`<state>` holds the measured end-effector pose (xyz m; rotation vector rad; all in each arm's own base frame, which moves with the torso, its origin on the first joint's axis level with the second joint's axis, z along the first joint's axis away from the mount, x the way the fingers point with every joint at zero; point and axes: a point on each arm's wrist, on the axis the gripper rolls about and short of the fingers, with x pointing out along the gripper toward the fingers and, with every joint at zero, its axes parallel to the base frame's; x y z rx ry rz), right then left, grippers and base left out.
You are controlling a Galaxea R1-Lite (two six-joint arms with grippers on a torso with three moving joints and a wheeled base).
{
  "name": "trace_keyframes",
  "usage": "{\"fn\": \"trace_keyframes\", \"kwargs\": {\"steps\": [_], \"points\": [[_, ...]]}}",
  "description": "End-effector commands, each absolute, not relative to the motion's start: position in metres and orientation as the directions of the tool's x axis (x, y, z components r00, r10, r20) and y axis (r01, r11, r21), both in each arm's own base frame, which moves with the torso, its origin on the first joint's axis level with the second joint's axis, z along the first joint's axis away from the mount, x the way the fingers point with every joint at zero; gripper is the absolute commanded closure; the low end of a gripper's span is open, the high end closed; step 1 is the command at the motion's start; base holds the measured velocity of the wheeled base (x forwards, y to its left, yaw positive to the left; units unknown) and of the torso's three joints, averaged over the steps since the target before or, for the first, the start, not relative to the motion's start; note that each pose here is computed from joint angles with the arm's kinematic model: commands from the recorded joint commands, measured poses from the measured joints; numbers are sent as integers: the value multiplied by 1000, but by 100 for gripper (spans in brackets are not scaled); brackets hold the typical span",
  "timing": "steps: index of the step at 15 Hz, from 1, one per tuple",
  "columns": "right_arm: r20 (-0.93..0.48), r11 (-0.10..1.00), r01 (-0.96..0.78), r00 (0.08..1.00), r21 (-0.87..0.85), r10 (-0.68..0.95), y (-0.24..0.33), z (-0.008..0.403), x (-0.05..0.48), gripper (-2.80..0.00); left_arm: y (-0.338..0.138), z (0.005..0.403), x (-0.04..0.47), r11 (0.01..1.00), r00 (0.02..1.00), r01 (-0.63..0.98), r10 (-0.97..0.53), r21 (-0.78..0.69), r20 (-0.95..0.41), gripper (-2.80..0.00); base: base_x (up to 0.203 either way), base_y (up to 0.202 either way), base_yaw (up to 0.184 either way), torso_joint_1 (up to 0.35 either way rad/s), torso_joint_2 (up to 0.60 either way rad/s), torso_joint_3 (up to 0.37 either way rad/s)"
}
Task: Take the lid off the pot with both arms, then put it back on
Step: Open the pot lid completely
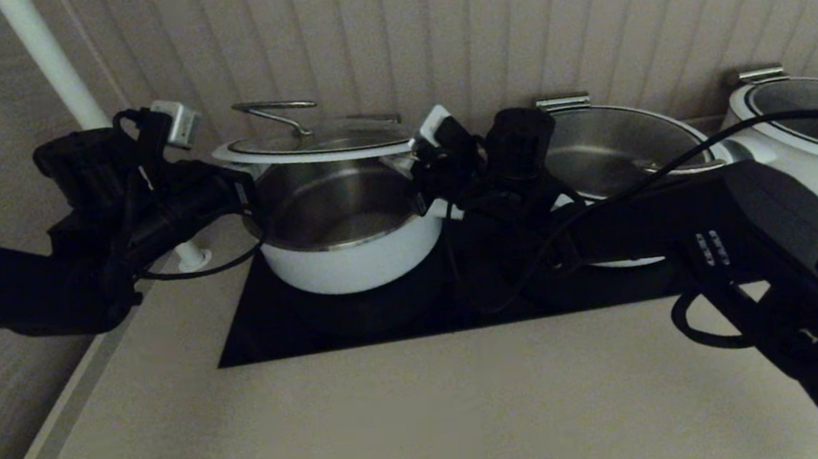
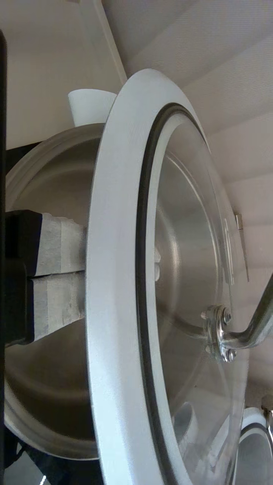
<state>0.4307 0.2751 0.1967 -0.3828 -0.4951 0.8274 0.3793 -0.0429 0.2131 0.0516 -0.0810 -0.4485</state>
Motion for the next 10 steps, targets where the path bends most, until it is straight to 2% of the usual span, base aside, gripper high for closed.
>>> {"fn": "trace_keyframes", "kwargs": {"steps": [1, 10], "points": [[268, 618, -598, 572, -510, 775, 275, 197, 430, 0, -43, 212, 380, 899, 897, 433, -437, 69, 69, 0, 0, 0, 0, 0, 0, 0], [215, 593, -631, 573, -501, 791, 270, 184, 417, 0, -43, 213, 380, 899, 897, 433, -437, 70, 71, 0, 0, 0, 0, 0, 0, 0]]}}
